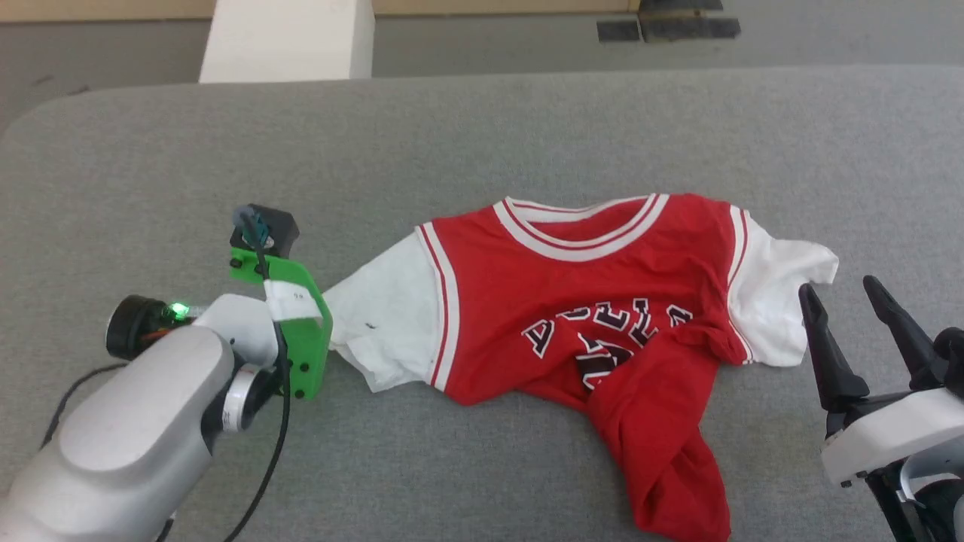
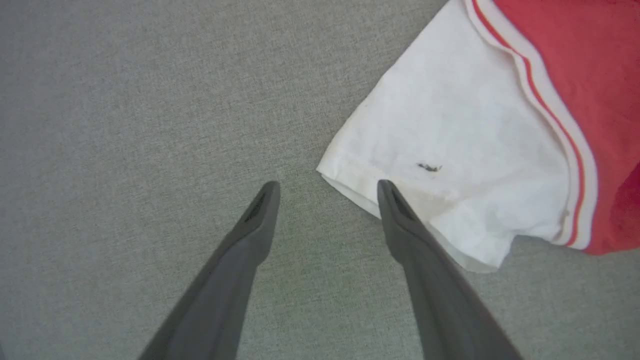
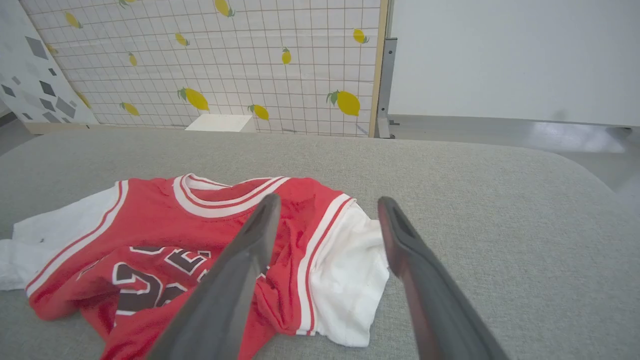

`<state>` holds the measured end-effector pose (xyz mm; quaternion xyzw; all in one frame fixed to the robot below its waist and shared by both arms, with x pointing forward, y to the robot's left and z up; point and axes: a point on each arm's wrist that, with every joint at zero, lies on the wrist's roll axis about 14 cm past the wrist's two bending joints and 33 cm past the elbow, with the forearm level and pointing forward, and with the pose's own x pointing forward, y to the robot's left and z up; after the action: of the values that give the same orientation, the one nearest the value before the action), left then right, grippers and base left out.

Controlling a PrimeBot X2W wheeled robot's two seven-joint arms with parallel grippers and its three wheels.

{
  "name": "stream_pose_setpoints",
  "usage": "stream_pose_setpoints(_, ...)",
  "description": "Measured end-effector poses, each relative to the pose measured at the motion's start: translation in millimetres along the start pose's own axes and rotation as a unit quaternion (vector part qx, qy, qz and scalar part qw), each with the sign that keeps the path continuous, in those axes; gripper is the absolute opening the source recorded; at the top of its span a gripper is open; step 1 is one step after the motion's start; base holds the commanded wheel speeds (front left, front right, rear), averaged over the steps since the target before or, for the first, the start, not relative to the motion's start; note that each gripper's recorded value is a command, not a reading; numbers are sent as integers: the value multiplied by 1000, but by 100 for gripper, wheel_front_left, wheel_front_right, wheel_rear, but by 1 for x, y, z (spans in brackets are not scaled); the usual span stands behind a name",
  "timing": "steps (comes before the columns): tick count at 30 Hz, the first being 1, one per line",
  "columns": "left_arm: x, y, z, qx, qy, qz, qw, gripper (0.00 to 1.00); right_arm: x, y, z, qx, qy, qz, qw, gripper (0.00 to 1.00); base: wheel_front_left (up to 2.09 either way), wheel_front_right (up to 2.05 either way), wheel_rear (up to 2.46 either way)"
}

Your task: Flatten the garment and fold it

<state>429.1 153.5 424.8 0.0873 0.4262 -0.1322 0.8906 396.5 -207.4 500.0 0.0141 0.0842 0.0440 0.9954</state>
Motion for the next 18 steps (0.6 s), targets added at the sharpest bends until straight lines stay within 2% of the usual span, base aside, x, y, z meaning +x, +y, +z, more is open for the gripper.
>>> stream_pose_setpoints(5,21,4,-13,26,66,-3,997,100,3,-5,-15,3,20,-13,1000,100,0,0,0)
stream_pose_setpoints(9,35,15,-16,42,81,13,996,100,3,-13,-25,-3,35,-27,999,100,0,0,0)
stream_pose_setpoints(18,54,7,-25,12,130,-25,991,100,5,-28,-39,-12,54,-52,997,100,0,0,0)
